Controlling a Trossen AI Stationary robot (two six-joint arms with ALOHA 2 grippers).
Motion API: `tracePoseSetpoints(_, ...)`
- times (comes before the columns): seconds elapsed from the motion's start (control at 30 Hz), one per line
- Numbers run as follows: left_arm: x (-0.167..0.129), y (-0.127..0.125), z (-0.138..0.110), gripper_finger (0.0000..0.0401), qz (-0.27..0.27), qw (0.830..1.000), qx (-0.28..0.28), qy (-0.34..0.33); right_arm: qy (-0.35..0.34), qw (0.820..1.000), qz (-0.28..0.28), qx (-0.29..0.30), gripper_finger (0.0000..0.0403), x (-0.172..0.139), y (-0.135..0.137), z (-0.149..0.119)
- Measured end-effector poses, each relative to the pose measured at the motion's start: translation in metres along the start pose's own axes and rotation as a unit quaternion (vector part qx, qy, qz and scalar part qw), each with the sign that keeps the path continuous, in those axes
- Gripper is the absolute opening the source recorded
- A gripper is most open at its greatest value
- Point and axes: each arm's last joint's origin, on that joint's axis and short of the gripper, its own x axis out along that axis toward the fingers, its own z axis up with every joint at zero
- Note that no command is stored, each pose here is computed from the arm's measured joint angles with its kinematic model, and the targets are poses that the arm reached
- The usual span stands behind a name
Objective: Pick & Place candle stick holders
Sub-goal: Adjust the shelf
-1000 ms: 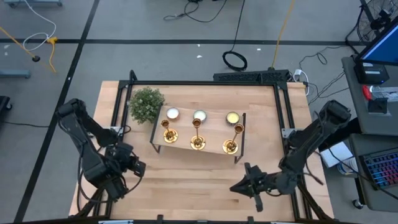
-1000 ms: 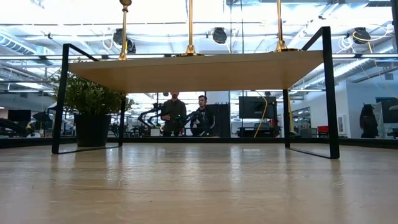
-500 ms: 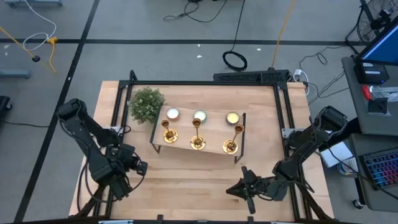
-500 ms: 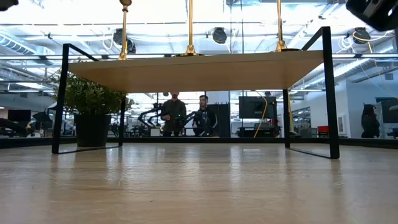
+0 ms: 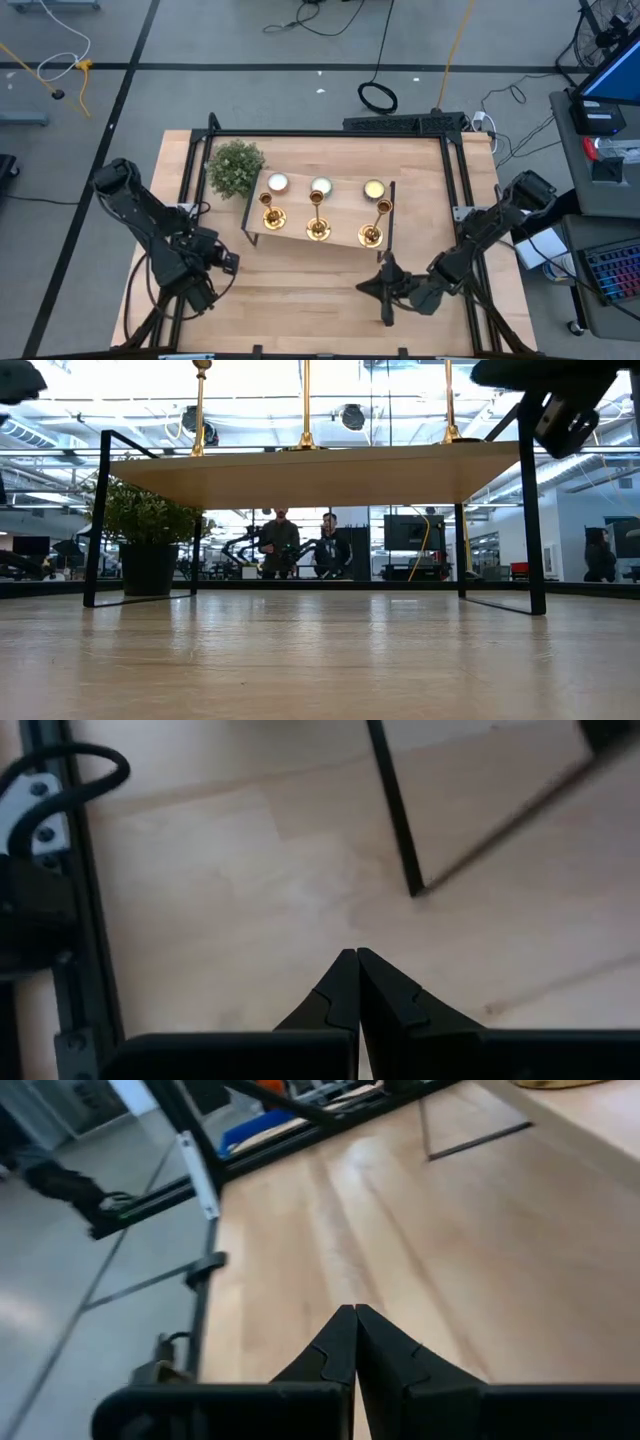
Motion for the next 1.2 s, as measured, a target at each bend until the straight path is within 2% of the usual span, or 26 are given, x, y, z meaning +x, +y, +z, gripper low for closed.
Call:
tracePoseSetpoints(0.13,0.012,0.002,0.003,0.0001,0.020,1.000,-0.004,-0.013,-0.014,1.000,-0.026,-0.005,0.0000,0.002,-0.005,0.002)
tracePoseSetpoints(0.3,0.022,0.002,0.008,0.0001,0.036,0.999,-0.009,-0.024,-0.010,0.999,-0.031,-0.013,0.0000,0.003,-0.006,0.002)
tracePoseSetpoints(0.7,0.029,-0.008,0.019,0.0001,0.022,0.999,0.002,-0.048,-0.008,1.000,-0.025,-0.005,0.0000,-0.001,-0.002,-0.001)
tracePoseSetpoints(0.93,0.034,-0.019,0.023,0.0000,-0.004,0.999,0.014,-0.047,-0.043,0.998,-0.051,-0.011,0.0000,-0.007,0.002,-0.005)
tracePoseSetpoints(1.2,0.037,-0.026,0.026,0.0000,-0.026,0.998,0.025,-0.054,-0.038,0.997,-0.060,0.002,0.0000,-0.008,0.000,-0.007)
